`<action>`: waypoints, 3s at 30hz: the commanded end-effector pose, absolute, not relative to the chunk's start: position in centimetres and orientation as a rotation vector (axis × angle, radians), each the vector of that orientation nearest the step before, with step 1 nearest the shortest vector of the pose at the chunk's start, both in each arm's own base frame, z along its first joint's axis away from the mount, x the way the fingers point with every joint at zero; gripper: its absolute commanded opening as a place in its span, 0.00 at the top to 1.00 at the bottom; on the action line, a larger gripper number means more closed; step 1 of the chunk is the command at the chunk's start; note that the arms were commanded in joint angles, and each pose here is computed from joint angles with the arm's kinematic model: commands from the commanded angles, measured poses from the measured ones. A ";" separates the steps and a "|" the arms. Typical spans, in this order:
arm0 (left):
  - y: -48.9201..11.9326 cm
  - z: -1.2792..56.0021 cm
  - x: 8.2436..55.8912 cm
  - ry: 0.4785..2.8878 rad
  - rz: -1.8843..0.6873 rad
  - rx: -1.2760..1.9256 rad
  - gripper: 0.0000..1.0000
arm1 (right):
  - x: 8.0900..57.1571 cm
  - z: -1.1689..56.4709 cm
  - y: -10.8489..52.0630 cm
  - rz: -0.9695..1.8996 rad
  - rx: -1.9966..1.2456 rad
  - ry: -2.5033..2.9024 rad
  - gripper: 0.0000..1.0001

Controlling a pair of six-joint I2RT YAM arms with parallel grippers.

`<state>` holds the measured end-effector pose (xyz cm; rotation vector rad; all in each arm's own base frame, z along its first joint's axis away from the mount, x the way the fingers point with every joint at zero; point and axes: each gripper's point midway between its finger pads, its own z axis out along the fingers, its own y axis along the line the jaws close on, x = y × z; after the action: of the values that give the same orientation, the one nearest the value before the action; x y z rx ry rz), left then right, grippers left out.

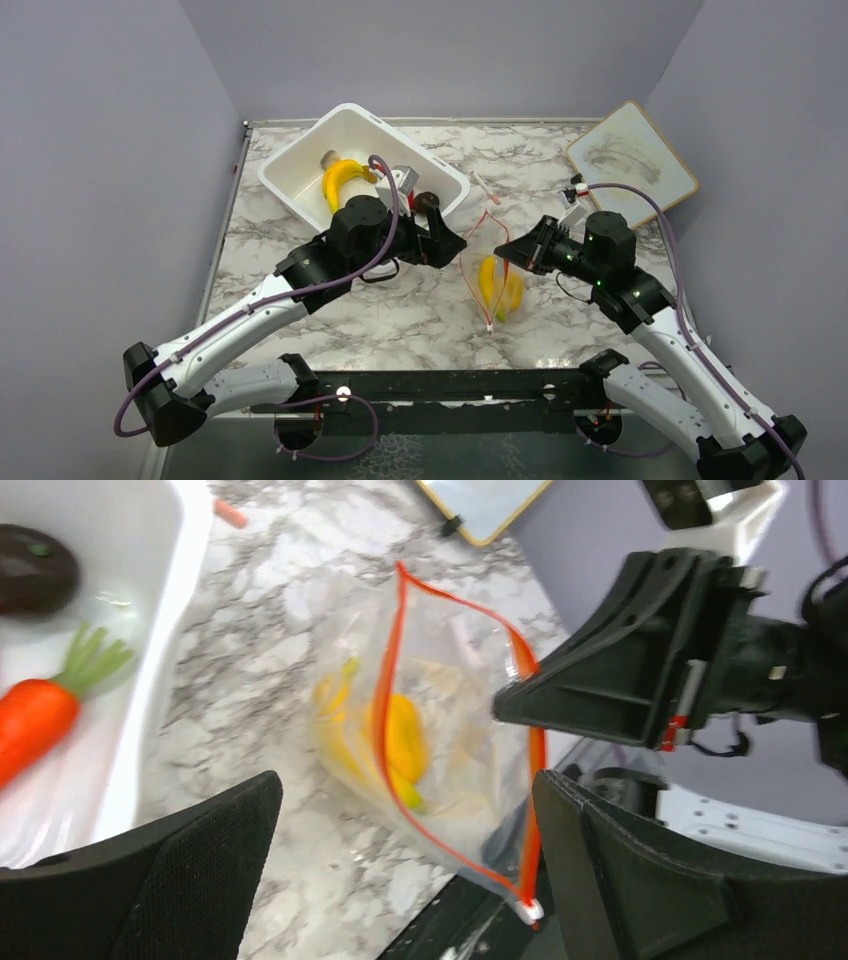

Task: Place the food in the zip-top bag and seal the zipper
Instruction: Place the fake fruit in the zipper food storage bag, then pick up the fake fruit from the bin.

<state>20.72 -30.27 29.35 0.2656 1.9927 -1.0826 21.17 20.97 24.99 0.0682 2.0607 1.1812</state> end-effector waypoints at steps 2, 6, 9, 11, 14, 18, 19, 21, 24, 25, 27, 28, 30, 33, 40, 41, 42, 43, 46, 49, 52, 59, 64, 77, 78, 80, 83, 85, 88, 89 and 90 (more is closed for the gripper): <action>-26.7 28.5 22.8 1.997 -0.767 0.306 0.01 | 21.9 26.6 20.0 1.101 0.062 2.011 0.99; -25.0 28.4 24.8 2.010 -0.585 0.290 0.01 | 21.8 27.1 20.0 1.099 0.035 2.001 0.99; -24.0 28.4 26.6 2.019 -0.479 0.282 0.01 | 21.5 27.5 20.1 1.103 0.007 1.985 0.99; -23.3 28.5 28.1 2.023 -0.434 0.267 0.01 | 21.6 27.5 19.9 1.092 0.004 1.975 0.99; -21.9 27.9 30.5 2.051 -0.381 0.197 0.08 | 21.5 27.9 20.0 1.099 -0.010 1.958 0.99; -20.4 26.7 33.5 2.087 -0.353 0.116 0.36 | 21.2 28.4 20.0 1.101 -0.048 1.941 0.99; -19.9 26.4 34.2 2.091 -0.329 0.095 0.41 | 21.1 28.4 20.0 1.103 -0.058 1.938 0.99; -19.0 26.0 35.6 2.093 -0.270 0.056 0.43 | 20.9 28.2 20.0 1.103 -0.069 1.945 0.99; -17.5 25.0 37.8 2.085 -0.183 -0.004 0.43 | 20.8 27.8 19.9 1.089 -0.081 1.950 0.99; -17.3 24.7 38.7 2.075 -0.177 -0.007 0.46 | 20.8 27.7 19.9 1.085 -0.078 1.952 0.99; -16.8 23.7 40.3 2.064 -0.167 -0.017 0.49 | 20.9 27.9 19.9 1.089 -0.076 1.944 0.99; -16.6 23.4 41.0 2.064 -0.165 -0.029 0.50 | 20.9 28.1 20.0 1.094 -0.079 1.935 0.99; -16.0 22.4 42.6 2.074 -0.160 -0.064 0.50 | 21.0 28.4 20.1 1.100 -0.084 1.928 0.99; -15.3 20.9 44.9 2.081 -0.138 -0.101 0.50 | 21.2 28.5 20.2 1.096 -0.084 1.934 0.99; -13.2 17.5 49.1 2.090 -0.107 -0.200 0.50 | 21.0 30.3 19.1 1.051 -0.028 1.951 0.99; -13.2 17.8 49.7 2.076 -0.108 -0.204 0.50 | 20.7 30.8 18.9 1.051 -0.025 1.944 0.99; -13.2 17.6 50.1 2.071 -0.101 -0.209 0.50 | 20.5 31.2 18.8 1.050 -0.020 1.937 0.99; -13.1 17.5 50.6 2.063 -0.094 -0.216 0.50 | 20.3 31.6 18.6 1.049 -0.010 1.931 0.99; -12.6 16.5 51.9 2.068 -0.090 -0.260 0.51 | 20.1 31.8 18.0 1.042 0.024 1.918 0.99; -11.9 15.3 52.8 2.087 -0.119 -0.351 0.53 | 20.1 31.2 17.7 1.025 0.048 1.928 0.99; -11.8 14.6 53.8 2.090 -0.130 -0.385 0.53 | 20.2 30.6 17.6 1.015 0.058 1.941 0.99; -11.4 11.9 54.4 2.135 -0.115 -0.484 0.44 | 20.5 30.3 18.0 1.018 0.040 1.949 0.99; -11.1 10.1 54.4 2.156 -0.087 -0.517 0.43 | 20.8 30.8 17.3 0.962 0.036 1.934 0.99; -10.4 7.7 55.6 2.187 0.008 -0.503 0.43 | 20.7 30.1 16.7 0.928 0.042 1.945 0.99; -10.4 7.4 55.8 2.191 0.009 -0.502 0.43 | 20.6 30.1 16.7 0.929 0.041 1.943 0.99; -10.8 7.1 56.0 2.206 -0.002 -0.492 0.43 | 20.7 30.1 16.7 0.925 0.044 1.945 0.99; -11.2 6.8 56.0 2.224 -0.024 -0.481 0.47 | 20.7 30.1 16.6 0.922 0.049 1.945 0.99; -11.3 6.7 56.0 2.226 -0.031 -0.481 0.49 | 20.7 30.1 16.6 0.922 0.050 1.943 0.99; -11.4 6.4 56.0 2.234 -0.033 -0.472 0.50 | 20.7 29.9 16.5 0.922 0.055 1.941 0.99; -11.4 6.3 55.9 2.238 -0.031 -0.467 0.51 | 20.7 29.9 16.4 0.918 0.060 1.939 0.99; -11.3 6.1 55.8 2.243 -0.025 -0.467 0.52 | 20.8 29.8 16.4 0.911 0.062 1.939 0.99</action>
<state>55.46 -11.28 6.07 -0.4828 2.2359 -0.0221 20.57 17.04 29.55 0.0467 1.9671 0.9462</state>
